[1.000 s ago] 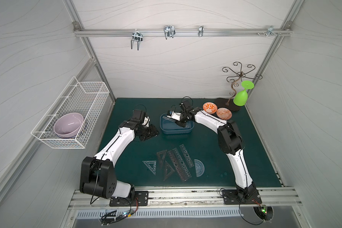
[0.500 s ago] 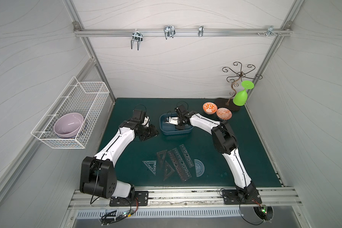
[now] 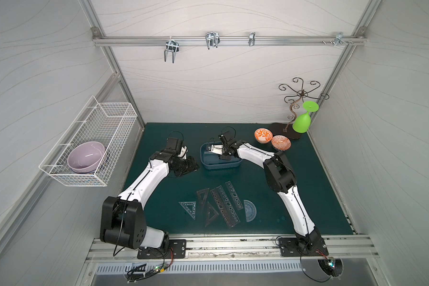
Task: Put the scattered rulers into the storage box
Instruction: Place the ruler in the storage box.
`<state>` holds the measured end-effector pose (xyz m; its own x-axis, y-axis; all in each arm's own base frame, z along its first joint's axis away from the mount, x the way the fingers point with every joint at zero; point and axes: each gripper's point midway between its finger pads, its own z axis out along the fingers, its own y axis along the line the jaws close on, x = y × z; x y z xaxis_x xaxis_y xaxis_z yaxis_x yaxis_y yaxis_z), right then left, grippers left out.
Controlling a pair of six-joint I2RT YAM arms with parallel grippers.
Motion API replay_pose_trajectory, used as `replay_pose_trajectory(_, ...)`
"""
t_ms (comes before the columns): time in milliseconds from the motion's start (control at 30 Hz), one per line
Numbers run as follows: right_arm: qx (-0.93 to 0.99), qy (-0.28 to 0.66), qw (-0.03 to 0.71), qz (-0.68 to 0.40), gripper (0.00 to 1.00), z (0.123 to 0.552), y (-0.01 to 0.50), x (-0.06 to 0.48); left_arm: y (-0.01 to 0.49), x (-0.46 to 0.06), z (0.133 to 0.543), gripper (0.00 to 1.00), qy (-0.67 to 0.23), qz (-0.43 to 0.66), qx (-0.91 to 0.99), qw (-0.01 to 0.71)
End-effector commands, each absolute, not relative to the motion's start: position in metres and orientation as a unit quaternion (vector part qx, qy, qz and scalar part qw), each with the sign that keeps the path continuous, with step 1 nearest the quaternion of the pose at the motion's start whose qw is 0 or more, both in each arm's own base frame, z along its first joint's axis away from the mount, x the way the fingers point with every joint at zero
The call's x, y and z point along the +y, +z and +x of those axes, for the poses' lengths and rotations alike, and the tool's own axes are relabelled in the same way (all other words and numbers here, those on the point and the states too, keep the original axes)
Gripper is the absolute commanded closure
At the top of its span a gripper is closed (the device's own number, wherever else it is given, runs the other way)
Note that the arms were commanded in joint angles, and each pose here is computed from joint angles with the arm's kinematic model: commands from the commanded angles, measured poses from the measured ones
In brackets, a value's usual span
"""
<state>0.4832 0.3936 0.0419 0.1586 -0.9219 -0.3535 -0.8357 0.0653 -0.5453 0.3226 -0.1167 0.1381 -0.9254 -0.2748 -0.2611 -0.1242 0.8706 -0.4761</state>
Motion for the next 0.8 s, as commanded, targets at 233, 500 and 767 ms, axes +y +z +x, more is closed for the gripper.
replay_pose_trajectory(233, 0.610, -0.118, 0.390, -0.679, 0.65, 0.510, 0.039, 0.403, 0.146, -0.112, 0.325, 0.43, -0.225, -0.100, 0.952, 0.182)
replay_pose_trajectory(500, 0.609, -0.111, 0.397, -0.678, 0.52, 0.501, 0.052, 0.404, 0.144, -0.113, 0.327, 0.43, -0.228, -0.100, 0.951, 0.180)
replay_pose_trajectory(767, 0.621, -0.096, 0.422, -0.654, 0.36, 0.492, 0.104, 0.406, 0.140, -0.117, 0.328, 0.42, -0.238, -0.099, 0.950, 0.174)
